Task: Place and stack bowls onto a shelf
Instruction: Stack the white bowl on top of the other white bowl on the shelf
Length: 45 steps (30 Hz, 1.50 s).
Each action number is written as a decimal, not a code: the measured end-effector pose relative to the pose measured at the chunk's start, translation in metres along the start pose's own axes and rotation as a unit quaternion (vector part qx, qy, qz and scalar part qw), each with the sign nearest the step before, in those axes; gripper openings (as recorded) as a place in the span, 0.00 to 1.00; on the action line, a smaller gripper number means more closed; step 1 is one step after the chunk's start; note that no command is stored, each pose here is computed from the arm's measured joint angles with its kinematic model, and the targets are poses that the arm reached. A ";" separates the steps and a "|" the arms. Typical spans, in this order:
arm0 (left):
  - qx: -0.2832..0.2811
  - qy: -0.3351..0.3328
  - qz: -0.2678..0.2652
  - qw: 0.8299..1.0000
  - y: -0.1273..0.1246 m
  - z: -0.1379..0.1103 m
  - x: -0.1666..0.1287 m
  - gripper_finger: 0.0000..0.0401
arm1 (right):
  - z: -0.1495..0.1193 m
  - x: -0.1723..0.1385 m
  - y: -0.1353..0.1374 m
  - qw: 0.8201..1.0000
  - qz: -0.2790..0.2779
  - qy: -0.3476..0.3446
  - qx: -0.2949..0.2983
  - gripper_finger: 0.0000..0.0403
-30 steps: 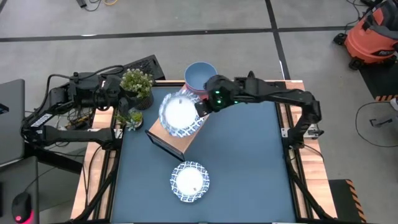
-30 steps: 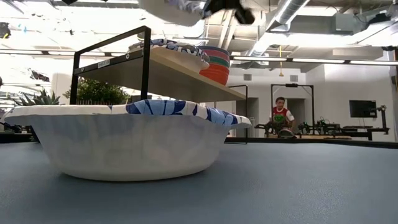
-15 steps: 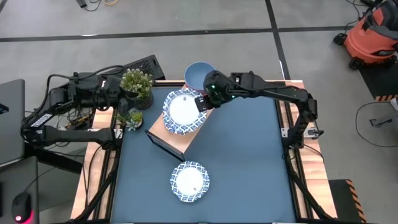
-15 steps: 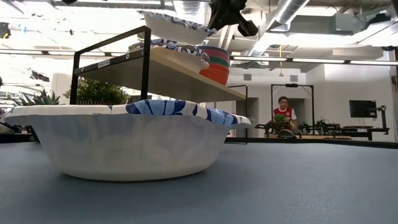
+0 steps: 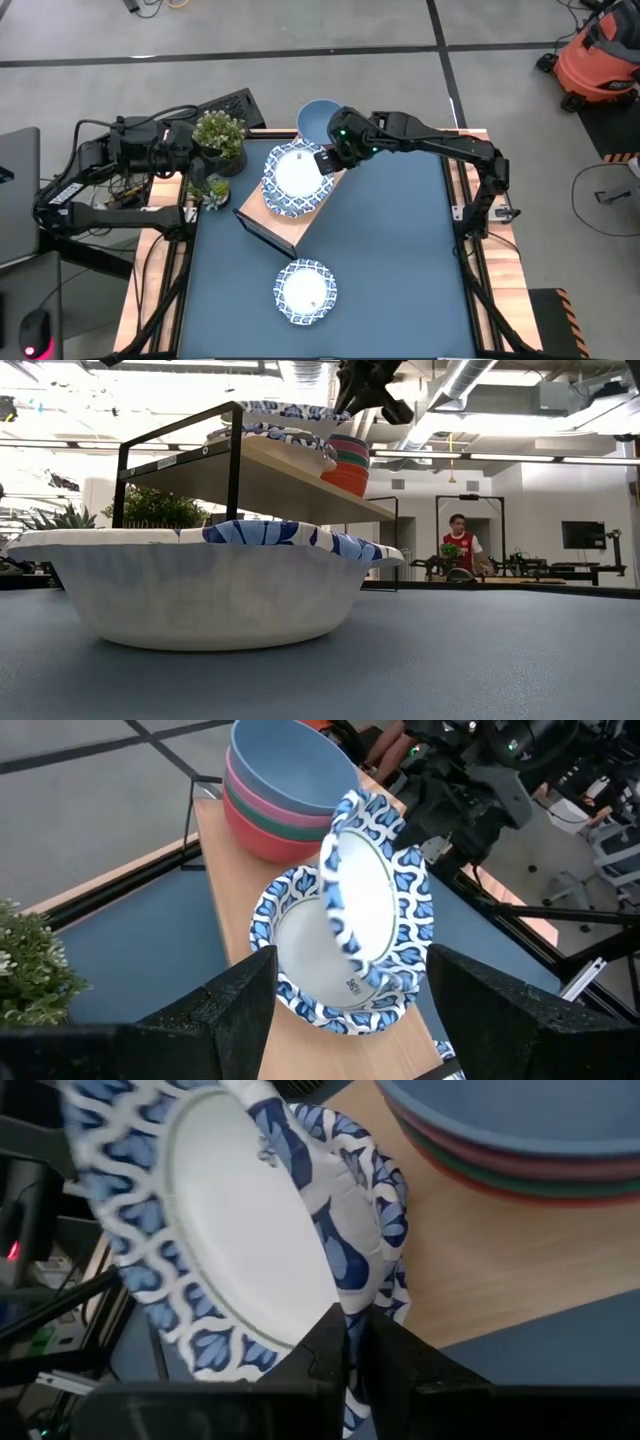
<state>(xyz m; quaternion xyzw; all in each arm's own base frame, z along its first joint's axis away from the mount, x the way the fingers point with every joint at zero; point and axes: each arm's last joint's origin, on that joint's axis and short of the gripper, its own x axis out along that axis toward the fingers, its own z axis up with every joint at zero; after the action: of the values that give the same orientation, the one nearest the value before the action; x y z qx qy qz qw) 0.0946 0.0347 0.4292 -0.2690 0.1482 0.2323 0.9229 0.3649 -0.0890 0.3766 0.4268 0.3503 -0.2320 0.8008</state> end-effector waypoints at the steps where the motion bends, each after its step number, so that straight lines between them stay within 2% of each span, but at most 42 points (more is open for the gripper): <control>1: 0.002 0.000 0.000 1.000 0.000 0.000 0.000 0.61 | 0.000 0.000 0.000 1.000 0.005 0.004 -0.003 0.15; 16: 0.009 0.000 0.000 1.000 0.000 0.000 0.000 0.61 | 0.005 0.000 0.001 1.000 0.020 -0.011 -0.010 0.39; 24: 0.007 0.000 0.000 1.000 0.000 0.000 0.000 0.61 | 0.012 -0.001 0.001 0.999 0.035 -0.031 -0.004 0.40; 30: 0.008 0.000 0.000 1.000 0.000 0.000 0.000 0.61 | 0.015 -0.015 0.005 0.999 0.039 -0.036 -0.005 0.40; 34: 0.008 0.000 0.000 1.000 0.000 0.000 0.000 0.61 | 0.009 -0.026 0.006 1.000 0.000 -0.022 -0.006 0.38; 40: 0.013 0.000 0.000 1.000 0.000 0.000 0.000 0.61 | -0.014 -0.024 -0.003 0.990 -0.137 -0.008 0.004 0.28; 45: 0.013 -0.002 0.004 1.000 0.000 0.000 0.000 0.61 | -0.026 -0.010 0.003 0.990 -0.142 -0.022 0.004 0.23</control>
<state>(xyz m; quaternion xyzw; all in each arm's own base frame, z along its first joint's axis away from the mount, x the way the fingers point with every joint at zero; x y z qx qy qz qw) 0.0946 0.0350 0.4291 -0.2557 0.1508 0.2344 0.9257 0.3514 -0.0646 0.3758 0.3707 0.3886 -0.3542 0.7656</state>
